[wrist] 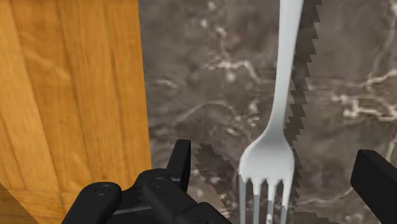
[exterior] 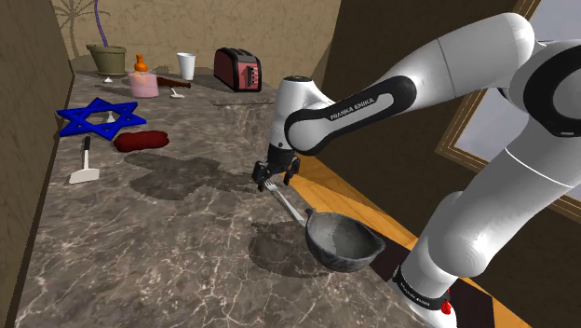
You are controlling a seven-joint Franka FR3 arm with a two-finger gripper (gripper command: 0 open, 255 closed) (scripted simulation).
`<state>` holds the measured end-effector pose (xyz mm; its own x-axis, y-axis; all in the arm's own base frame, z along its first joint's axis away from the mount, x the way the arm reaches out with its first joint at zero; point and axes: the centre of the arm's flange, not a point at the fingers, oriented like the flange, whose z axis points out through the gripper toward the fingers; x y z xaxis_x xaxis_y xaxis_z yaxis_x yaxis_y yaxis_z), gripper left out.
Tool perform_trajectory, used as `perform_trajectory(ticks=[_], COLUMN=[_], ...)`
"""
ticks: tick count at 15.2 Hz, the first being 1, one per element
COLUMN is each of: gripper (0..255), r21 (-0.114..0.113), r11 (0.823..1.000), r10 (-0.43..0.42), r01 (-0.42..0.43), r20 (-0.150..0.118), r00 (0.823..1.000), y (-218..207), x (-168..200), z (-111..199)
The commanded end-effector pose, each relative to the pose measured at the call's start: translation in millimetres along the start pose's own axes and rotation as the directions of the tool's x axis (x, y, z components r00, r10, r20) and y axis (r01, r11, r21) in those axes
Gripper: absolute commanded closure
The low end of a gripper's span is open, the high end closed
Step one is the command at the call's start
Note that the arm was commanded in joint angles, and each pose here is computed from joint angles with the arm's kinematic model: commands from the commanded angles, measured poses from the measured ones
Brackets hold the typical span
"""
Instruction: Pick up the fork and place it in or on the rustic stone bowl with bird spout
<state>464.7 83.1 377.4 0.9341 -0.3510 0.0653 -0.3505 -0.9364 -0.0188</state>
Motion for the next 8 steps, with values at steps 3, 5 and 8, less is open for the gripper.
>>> perform_trajectory(ticks=[3, 5, 8], gripper=[255, 255, 255], r21=[0.000, 0.000, 0.000], r11=[1.000, 1.000, 1.000], r10=[0.000, 0.000, 0.000], r01=[0.000, 0.000, 0.000], r20=[0.000, 0.000, 0.000], r00=[1.000, 1.000, 1.000], y=[0.1, -0.2, -1.3], x=[-0.1, 0.8, 0.9], z=[0.1, 0.9, 1.7])
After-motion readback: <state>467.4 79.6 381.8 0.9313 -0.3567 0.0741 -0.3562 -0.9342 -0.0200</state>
